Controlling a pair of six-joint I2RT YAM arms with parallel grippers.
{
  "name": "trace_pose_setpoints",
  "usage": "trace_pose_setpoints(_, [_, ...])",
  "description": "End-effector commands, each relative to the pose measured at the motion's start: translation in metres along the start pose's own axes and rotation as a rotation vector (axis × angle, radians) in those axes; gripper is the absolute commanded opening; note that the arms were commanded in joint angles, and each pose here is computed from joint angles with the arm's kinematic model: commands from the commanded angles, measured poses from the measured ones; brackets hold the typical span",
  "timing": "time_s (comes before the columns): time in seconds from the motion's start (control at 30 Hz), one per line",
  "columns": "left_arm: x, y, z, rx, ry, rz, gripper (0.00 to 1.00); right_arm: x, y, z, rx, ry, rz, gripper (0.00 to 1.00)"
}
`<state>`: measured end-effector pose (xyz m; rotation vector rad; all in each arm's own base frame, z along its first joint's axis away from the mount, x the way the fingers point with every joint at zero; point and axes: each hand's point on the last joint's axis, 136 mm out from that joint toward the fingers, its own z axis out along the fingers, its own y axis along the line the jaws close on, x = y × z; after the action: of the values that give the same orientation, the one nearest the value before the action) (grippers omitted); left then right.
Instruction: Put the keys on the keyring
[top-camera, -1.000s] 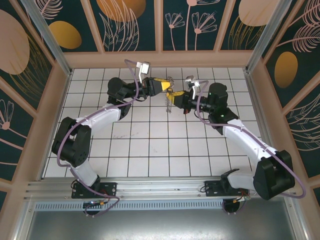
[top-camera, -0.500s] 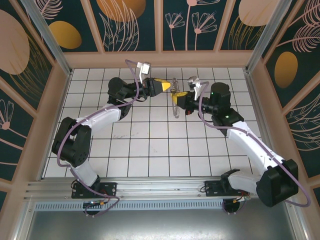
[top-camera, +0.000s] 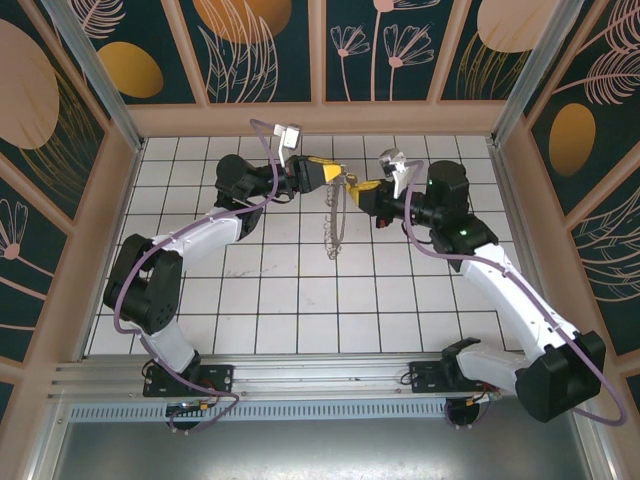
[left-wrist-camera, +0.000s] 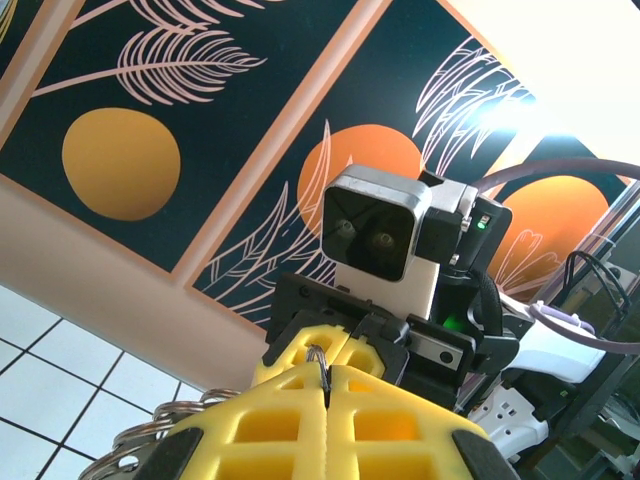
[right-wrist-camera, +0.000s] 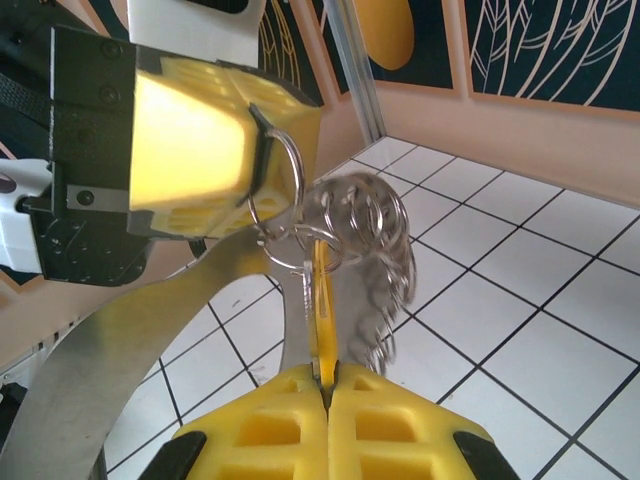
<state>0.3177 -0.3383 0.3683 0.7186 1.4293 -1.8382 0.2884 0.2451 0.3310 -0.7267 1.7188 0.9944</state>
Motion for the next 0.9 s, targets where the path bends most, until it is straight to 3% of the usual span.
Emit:
trace_pose_setpoints(0.0, [-0.013,-0.024,0.003,0.047,-0.020,0.101,0.00,-0.018,0.015,-0.002,-0.047,-0.021,-0.045,0.00])
trace_pose_setpoints(0.33, [-0.013,-0.024,0.002,0.045,-0.022,0.098,0.00,-0.007,0.015,0.013,-0.043,0.036,-0.060,0.00])
trace_pose_setpoints(0.87, [-0.011,-0.023,0.001,0.038,-0.025,0.099,0.00,-0.030,0.003,-0.003,0.092,0.054,-0.135,0.00])
